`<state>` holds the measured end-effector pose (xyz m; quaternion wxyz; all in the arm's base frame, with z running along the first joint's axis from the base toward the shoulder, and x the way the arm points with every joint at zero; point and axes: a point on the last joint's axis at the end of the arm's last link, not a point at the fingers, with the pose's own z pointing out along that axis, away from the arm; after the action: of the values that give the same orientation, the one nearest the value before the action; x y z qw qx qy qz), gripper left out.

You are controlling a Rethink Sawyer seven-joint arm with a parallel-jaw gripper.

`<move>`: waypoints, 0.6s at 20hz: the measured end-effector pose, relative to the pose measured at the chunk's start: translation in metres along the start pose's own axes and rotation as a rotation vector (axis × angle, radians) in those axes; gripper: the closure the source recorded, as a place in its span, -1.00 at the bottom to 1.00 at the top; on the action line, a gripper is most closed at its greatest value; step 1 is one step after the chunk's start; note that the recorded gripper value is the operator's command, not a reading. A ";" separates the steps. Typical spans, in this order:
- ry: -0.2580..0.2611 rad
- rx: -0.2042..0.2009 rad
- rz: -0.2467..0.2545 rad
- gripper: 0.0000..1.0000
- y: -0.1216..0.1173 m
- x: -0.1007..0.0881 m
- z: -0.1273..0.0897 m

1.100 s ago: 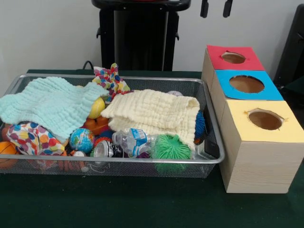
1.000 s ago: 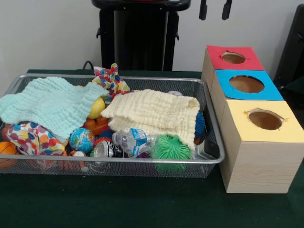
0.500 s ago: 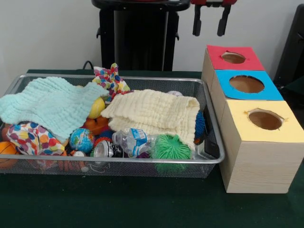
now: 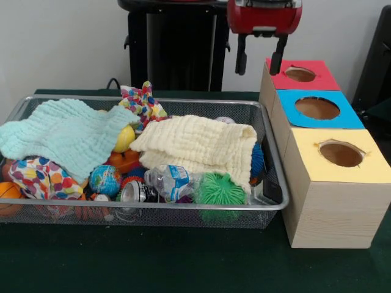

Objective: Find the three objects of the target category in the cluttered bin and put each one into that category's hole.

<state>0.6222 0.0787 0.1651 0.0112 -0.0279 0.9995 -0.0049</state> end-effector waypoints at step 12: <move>-0.001 -0.009 0.012 -1.00 -0.050 -0.071 0.016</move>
<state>0.6963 0.0322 0.1510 0.0114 -0.0221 0.9997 -0.0006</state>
